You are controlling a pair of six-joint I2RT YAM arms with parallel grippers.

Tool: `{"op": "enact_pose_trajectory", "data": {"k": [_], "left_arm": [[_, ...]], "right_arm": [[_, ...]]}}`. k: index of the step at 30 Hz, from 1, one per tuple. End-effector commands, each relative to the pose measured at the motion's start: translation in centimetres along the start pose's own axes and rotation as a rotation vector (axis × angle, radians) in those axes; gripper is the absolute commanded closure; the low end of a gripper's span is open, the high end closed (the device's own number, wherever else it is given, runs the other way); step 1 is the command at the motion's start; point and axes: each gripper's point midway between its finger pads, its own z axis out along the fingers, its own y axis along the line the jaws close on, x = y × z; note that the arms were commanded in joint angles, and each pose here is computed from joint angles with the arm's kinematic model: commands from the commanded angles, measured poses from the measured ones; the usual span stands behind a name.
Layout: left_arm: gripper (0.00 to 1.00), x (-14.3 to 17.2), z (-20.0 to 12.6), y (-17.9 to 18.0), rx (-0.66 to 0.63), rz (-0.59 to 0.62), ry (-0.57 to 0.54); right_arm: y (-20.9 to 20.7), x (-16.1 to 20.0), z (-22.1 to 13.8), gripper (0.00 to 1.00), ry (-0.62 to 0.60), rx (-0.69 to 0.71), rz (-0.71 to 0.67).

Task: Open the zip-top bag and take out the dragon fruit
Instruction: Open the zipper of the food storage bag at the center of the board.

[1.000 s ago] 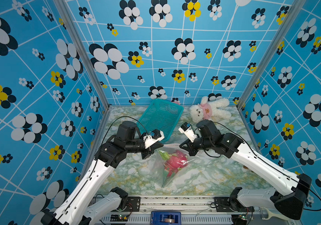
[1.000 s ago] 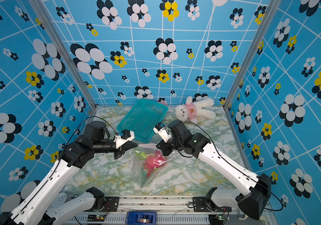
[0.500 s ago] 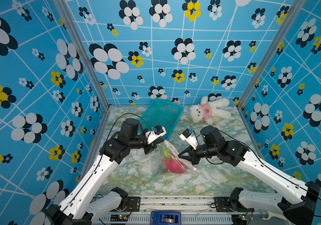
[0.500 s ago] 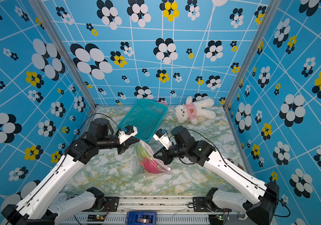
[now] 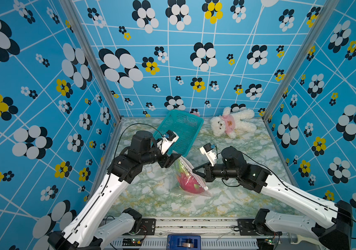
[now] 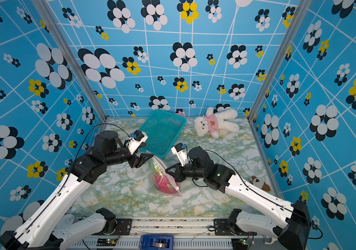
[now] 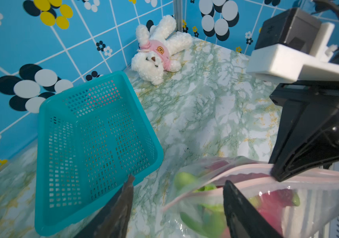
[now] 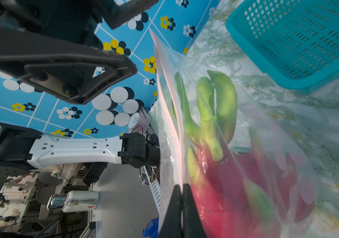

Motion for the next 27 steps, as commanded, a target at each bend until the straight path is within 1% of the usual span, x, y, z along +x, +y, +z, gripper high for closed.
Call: {"op": "enact_pose_trajectory", "data": {"k": [1, 4, 5, 7, 10, 12, 15, 19, 22, 24, 27], "left_arm": [[0.29, 0.2, -3.4, 0.0, -0.08, -0.376, 0.036], [0.3, 1.9, -4.8, -0.7, -0.104, -0.661, 0.088], [0.3, 2.5, -5.0, -1.1, -0.104, -0.73, 0.1], [0.3, 3.5, -4.9, -1.8, -0.091, -0.841, 0.106], [0.3, 4.8, -3.7, -2.2, -0.082, -0.958, 0.12], [0.3, 5.5, -2.8, -2.8, -0.065, -1.0, 0.173], [0.3, 6.1, -2.3, -3.4, -0.082, -0.991, 0.227], [0.31, 5.7, -1.1, -3.5, -0.096, -1.008, 0.215], [0.34, 6.3, 0.1, -3.4, -0.149, -0.992, 0.266], [0.34, 6.5, 0.4, -3.3, -0.191, -0.985, 0.293], [0.35, 6.1, 0.4, -3.4, -0.228, -0.99, 0.304]], "right_arm": [[0.8, -2.7, 0.0, 1.0, -0.122, -0.004, 0.019], [1.2, -3.3, 0.5, 1.0, -0.125, -0.001, 0.008], [1.5, -3.5, 0.7, 1.0, -0.126, -0.004, 0.005], [2.1, -3.5, 1.2, 1.0, -0.118, -0.016, -0.004], [2.6, -3.2, 1.7, 1.0, -0.103, -0.023, -0.012], [2.9, -3.1, 1.8, 1.0, -0.101, -0.022, -0.015], [3.1, -2.8, 1.8, 1.0, -0.094, -0.029, -0.02], [3.4, -2.3, 1.7, 1.0, -0.069, -0.048, -0.039], [3.7, -2.0, 1.6, 1.0, -0.056, -0.06, -0.064], [3.8, -1.7, 1.6, 1.0, -0.042, -0.067, -0.076], [3.8, -1.3, 1.4, 1.0, -0.034, -0.078, -0.077]]}}
